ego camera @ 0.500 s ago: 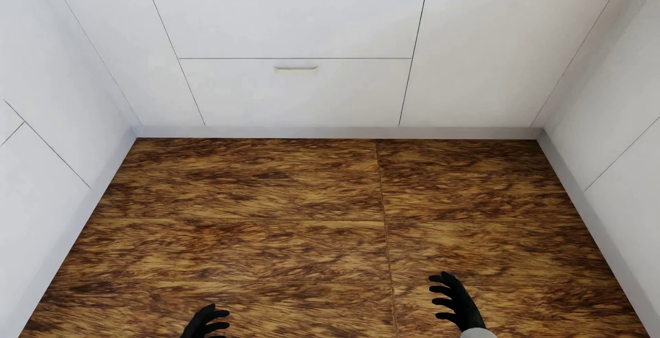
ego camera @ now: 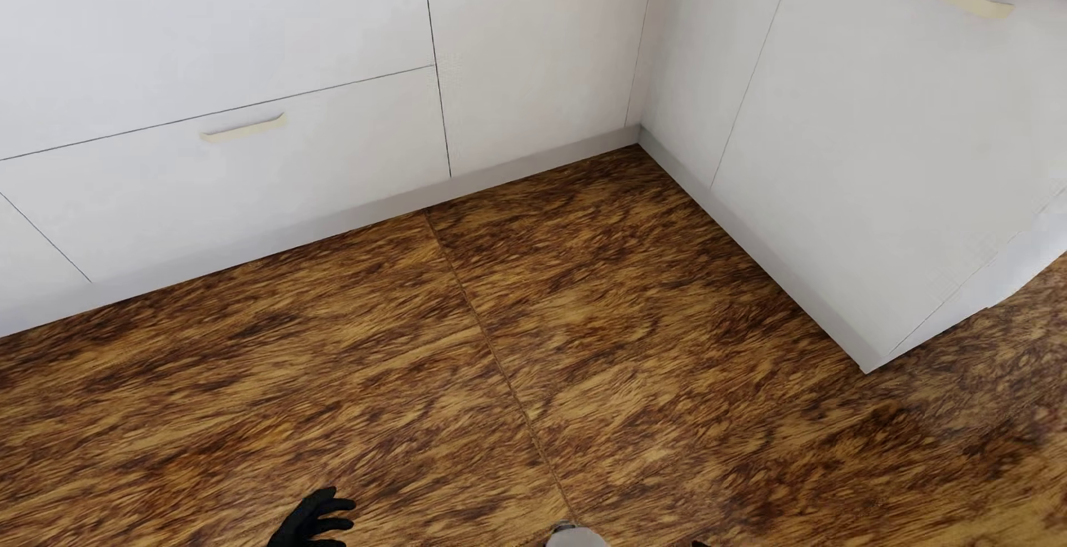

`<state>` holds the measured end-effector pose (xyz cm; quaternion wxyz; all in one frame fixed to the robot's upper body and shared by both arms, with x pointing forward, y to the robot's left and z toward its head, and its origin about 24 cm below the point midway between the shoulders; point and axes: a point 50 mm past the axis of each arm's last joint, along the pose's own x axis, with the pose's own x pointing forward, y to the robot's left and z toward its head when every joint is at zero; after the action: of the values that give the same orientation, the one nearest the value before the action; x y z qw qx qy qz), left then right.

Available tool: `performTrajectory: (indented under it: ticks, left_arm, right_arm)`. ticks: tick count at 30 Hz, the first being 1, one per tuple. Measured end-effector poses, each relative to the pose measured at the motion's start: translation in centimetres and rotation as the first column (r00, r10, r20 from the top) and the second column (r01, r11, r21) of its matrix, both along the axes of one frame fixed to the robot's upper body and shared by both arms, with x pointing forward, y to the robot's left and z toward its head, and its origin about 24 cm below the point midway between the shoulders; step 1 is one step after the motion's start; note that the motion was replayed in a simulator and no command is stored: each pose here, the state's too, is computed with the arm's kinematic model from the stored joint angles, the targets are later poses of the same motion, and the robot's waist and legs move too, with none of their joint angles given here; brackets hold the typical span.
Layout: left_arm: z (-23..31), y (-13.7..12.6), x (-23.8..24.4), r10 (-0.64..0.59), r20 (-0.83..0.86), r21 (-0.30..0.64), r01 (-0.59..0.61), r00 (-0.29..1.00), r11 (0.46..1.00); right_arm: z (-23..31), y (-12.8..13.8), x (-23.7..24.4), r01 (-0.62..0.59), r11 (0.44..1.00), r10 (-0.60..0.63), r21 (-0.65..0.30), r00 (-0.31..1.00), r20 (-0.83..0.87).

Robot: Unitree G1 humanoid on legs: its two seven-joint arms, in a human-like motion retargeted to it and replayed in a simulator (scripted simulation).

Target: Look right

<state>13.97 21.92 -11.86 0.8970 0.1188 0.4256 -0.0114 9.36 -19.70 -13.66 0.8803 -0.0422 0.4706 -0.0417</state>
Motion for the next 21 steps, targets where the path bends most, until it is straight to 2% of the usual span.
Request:
performTrajectory:
  ticks: [2,4,5,7,8,10,13,16,17,19,21]
  left_arm:
    - [0.6,-2.2,1.5,0.011,0.073,-0.055,-0.007,0.997,0.998]
    - [0.4,-3.4,1.2,0.042,0.098,-0.07,-0.036,0.994,0.997]
    - [0.5,-3.3,1.4,0.022,0.104,-0.043,-0.018,0.994,0.999]
    - [0.4,-1.4,0.6,0.044,0.088,0.021,-0.046,0.995,0.999]
    - [0.2,-0.6,-0.2,0.059,0.06,0.041,-0.061,0.996,0.997]
    - [0.3,-1.2,0.7,0.035,0.054,0.014,-0.036,0.998,0.999]
    - [1.2,-2.3,1.4,0.005,0.135,-0.059,0.003,0.991,0.998]
    - [1.1,-3.4,2.4,-0.02,0.124,-0.097,0.033,0.992,0.995]
    - [1.3,-3.3,2.6,-0.032,0.125,-0.093,0.044,0.992,0.995]
    - [0.7,-1.0,0.4,-0.019,0.074,-0.028,0.021,0.997,0.999]
    - [0.4,-1.0,0.2,0.02,0.051,-0.03,-0.018,0.999,0.999]
  right_arm:
    - [0.2,-1.6,-0.1,-0.02,1.0,0.02,-0.009,1.0,-0.007]
    - [0.0,-2.2,0.0,-0.036,0.999,0.036,-0.009,0.999,-0.03]
    - [-0.2,-2.1,0.0,-0.025,1.0,0.025,-0.009,0.999,-0.041]
    - [-0.1,-0.3,0.2,-0.042,0.999,0.042,0.009,0.999,-0.015]
    - [0.2,-1.0,1.1,-0.03,0.999,0.031,-0.018,1.0,0.006]
    - [0.2,0.0,1.8,-0.055,0.998,0.055,-0.004,0.998,0.025]
    - [0.6,-0.5,2.6,-0.009,0.999,0.007,0.032,0.999,0.047]
    - [-0.2,-0.6,-0.2,0.008,1.0,-0.008,0.023,1.0,-0.001]
    - [0.1,-0.8,-0.5,0.058,0.998,-0.058,0.012,0.997,0.041]
    - [0.5,0.8,1.6,0.028,0.999,-0.032,0.04,0.994,0.108]
    - [0.4,0.7,1.8,-0.023,0.999,0.019,0.046,0.997,0.079]
